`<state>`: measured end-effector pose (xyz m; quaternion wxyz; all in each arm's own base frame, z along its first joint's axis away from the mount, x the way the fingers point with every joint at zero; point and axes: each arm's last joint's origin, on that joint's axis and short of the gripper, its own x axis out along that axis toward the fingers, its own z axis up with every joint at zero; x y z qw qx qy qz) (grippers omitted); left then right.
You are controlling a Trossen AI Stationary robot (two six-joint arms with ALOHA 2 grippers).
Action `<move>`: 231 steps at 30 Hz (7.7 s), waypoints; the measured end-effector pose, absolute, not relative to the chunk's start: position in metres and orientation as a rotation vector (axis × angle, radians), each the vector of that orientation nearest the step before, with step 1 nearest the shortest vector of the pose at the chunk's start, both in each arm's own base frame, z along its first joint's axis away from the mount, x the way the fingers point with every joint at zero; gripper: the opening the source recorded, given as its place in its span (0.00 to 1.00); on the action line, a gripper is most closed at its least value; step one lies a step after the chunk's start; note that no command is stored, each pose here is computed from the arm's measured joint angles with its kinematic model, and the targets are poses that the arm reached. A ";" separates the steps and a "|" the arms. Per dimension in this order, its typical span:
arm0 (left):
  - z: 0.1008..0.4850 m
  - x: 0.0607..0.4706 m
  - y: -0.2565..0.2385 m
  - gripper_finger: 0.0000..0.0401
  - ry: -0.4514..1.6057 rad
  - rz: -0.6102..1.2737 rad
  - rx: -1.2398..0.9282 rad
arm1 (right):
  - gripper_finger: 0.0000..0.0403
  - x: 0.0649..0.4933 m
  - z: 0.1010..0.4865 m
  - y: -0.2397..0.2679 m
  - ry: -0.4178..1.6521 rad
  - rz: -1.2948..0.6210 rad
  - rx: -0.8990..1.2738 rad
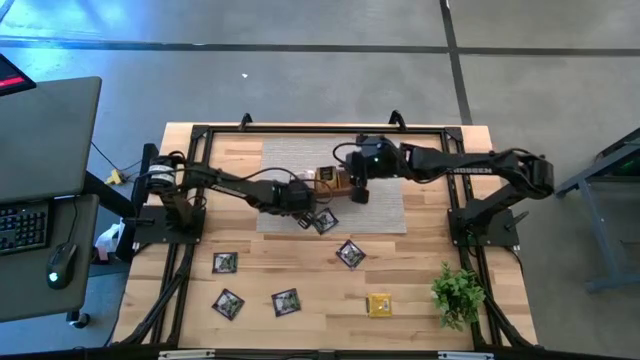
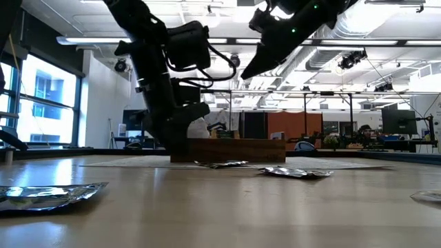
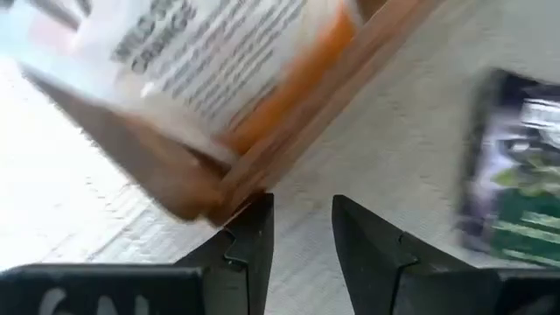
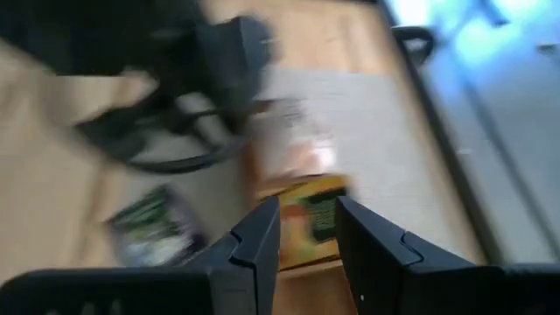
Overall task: Pick & Place Tea
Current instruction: Adjust the wooden organizer, then put the yellow tea bag into the middle section of the wooden organizer
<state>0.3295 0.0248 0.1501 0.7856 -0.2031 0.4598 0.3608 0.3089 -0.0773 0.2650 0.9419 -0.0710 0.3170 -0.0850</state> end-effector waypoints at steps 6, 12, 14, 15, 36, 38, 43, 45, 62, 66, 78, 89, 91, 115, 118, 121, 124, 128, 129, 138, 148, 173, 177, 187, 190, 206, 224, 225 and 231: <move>0.149 0.326 0.029 0.29 1.013 0.806 -0.408 | 0.27 0.307 0.256 -0.053 0.735 0.008 -0.060; 0.152 0.323 0.029 0.29 1.030 0.826 -0.379 | 0.27 0.305 0.250 -0.009 0.824 0.128 -0.007; 0.154 0.323 0.029 0.29 1.017 0.827 -0.392 | 0.27 0.303 0.247 0.008 0.865 0.159 0.022; 0.154 0.323 0.027 0.29 1.018 0.818 -0.402 | 0.27 0.301 0.246 0.017 0.889 0.173 0.036; 0.190 0.317 -0.012 0.29 0.906 0.681 -0.386 | 0.27 0.228 0.170 0.164 0.772 0.335 0.186; 0.190 0.318 -0.012 0.29 0.902 0.679 -0.397 | 0.27 0.226 0.161 0.163 0.784 0.314 0.193; 0.190 0.319 -0.012 0.29 0.892 0.675 -0.429 | 0.27 0.227 0.133 0.165 0.875 0.314 0.131; 0.191 0.320 -0.013 0.29 0.880 0.668 -0.436 | 0.27 0.230 0.124 0.166 0.895 0.337 0.119; 0.191 0.320 -0.013 0.29 0.900 0.623 -0.451 | 0.27 0.243 0.088 0.164 0.919 0.417 -0.059; 0.191 0.320 -0.013 0.29 0.906 0.618 -0.439 | 0.25 0.245 0.083 0.165 0.901 0.431 -0.149; 0.190 0.320 -0.013 0.29 0.912 0.619 -0.434 | 0.04 0.249 0.086 0.157 0.890 0.537 -0.132; 0.218 0.341 -0.044 0.29 0.800 0.264 -0.041 | 0.01 0.258 0.165 0.083 0.725 0.451 -0.101; 0.228 0.346 -0.052 0.29 0.761 0.209 0.027 | 0.01 0.259 0.178 0.064 0.676 0.464 -0.023; 0.251 0.361 -0.062 0.29 0.698 0.099 0.026 | 0.01 0.276 0.183 -0.040 0.568 0.493 0.621; 0.254 0.363 -0.061 0.29 0.659 0.129 0.042 | 0.00 0.275 0.185 -0.043 0.564 0.525 0.651; 0.259 0.366 -0.062 0.29 0.603 0.110 0.095 | 0.01 0.275 0.185 -0.043 0.575 0.531 0.691; 0.262 0.368 -0.066 0.29 0.559 0.063 0.145 | 0.01 0.275 0.186 -0.043 0.578 0.520 0.737; 0.264 0.369 -0.066 0.29 0.544 0.054 0.181 | 0.01 0.277 0.190 -0.043 0.556 0.542 0.748; 0.263 0.369 -0.066 0.29 0.549 0.055 0.182 | 0.01 0.277 0.191 -0.043 0.548 0.559 0.747; 0.260 0.367 -0.067 0.29 0.585 0.043 0.184 | 0.01 0.279 0.197 -0.043 0.493 0.598 0.722; 0.269 0.372 -0.068 0.29 0.486 0.009 0.223 | 0.01 0.279 0.198 -0.043 0.485 0.601 0.717; 0.259 0.365 -0.063 0.00 0.613 0.095 0.260 | 0.31 0.278 0.202 -0.054 0.445 0.558 0.725; 0.246 0.354 -0.057 0.00 0.784 0.231 0.348 | 0.32 0.276 0.204 -0.065 0.392 0.510 0.645; 0.246 0.347 0.015 0.00 0.993 0.326 0.298 | 0.32 0.273 0.180 -0.066 0.533 0.078 0.446; 0.266 0.348 0.049 0.00 0.999 0.291 0.231 | 0.32 0.272 0.177 -0.063 0.571 0.062 0.449; 0.255 0.355 0.122 0.00 1.071 0.079 0.139 | 0.32 0.274 0.177 -0.053 0.572 0.118 0.344; 0.238 0.369 0.124 0.00 1.056 0.149 0.106 | 0.30 0.307 0.151 -0.083 0.317 -0.528 -0.081; 0.238 0.369 0.124 0.00 1.057 0.154 0.096 | 0.29 0.309 0.147 -0.084 0.314 -0.536 -0.087; 0.238 0.369 0.125 0.00 1.052 0.159 0.092 | 0.15 0.311 0.126 -0.087 0.369 -0.627 -0.110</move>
